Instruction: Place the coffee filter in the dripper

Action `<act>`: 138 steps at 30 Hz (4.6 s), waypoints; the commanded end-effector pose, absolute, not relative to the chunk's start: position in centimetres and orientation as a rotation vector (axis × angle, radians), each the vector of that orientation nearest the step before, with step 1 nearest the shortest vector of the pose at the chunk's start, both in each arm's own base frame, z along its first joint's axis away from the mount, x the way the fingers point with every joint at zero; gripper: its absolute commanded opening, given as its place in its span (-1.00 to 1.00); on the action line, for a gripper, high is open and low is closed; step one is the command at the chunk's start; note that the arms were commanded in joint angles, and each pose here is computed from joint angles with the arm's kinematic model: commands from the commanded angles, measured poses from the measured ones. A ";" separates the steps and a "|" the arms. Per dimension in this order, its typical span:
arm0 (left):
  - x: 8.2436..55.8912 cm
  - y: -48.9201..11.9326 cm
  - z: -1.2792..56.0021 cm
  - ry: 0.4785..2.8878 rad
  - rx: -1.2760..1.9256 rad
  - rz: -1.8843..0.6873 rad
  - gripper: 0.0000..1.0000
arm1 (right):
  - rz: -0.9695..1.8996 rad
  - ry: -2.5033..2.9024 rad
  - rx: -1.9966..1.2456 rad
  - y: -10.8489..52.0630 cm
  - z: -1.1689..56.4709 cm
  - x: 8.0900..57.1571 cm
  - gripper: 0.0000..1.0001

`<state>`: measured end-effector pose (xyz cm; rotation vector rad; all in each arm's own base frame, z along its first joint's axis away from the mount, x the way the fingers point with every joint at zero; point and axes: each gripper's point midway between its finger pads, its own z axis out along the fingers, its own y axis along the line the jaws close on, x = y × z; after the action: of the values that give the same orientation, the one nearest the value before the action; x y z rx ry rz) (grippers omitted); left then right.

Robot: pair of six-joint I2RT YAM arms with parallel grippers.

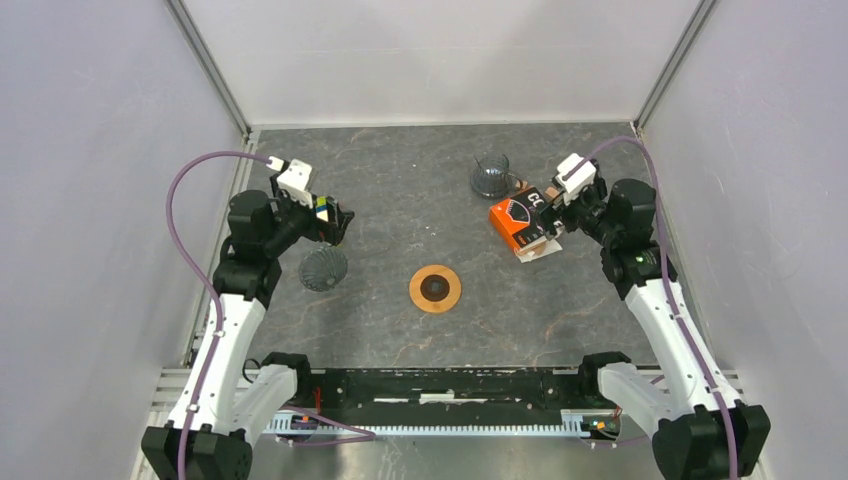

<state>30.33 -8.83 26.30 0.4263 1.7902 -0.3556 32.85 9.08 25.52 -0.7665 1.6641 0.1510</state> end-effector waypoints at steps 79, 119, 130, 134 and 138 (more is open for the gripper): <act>31.7 -10.3 24.1 1.838 0.523 -0.432 0.99 | 0.440 1.932 -1.152 17.9 10.4 45.6 -1.00; 32.2 -9.8 25.9 1.845 0.476 -0.412 0.99 | 0.199 1.784 -1.325 21.7 10.4 31.6 -1.00; 32.2 -9.7 26.3 1.829 0.491 -0.394 0.99 | 0.228 1.813 -1.421 20.3 8.3 29.4 -1.00; 32.2 -9.7 26.4 1.831 0.491 -0.393 0.99 | 0.278 1.814 -1.462 20.5 7.6 27.9 -1.00; 32.3 -9.6 26.2 1.835 0.487 -0.384 0.99 | 0.335 1.786 -1.492 21.6 7.6 26.4 -1.00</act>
<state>31.77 -9.66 23.77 0.4962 1.8951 -0.4049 28.79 19.93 7.56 -1.4221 1.8398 0.2257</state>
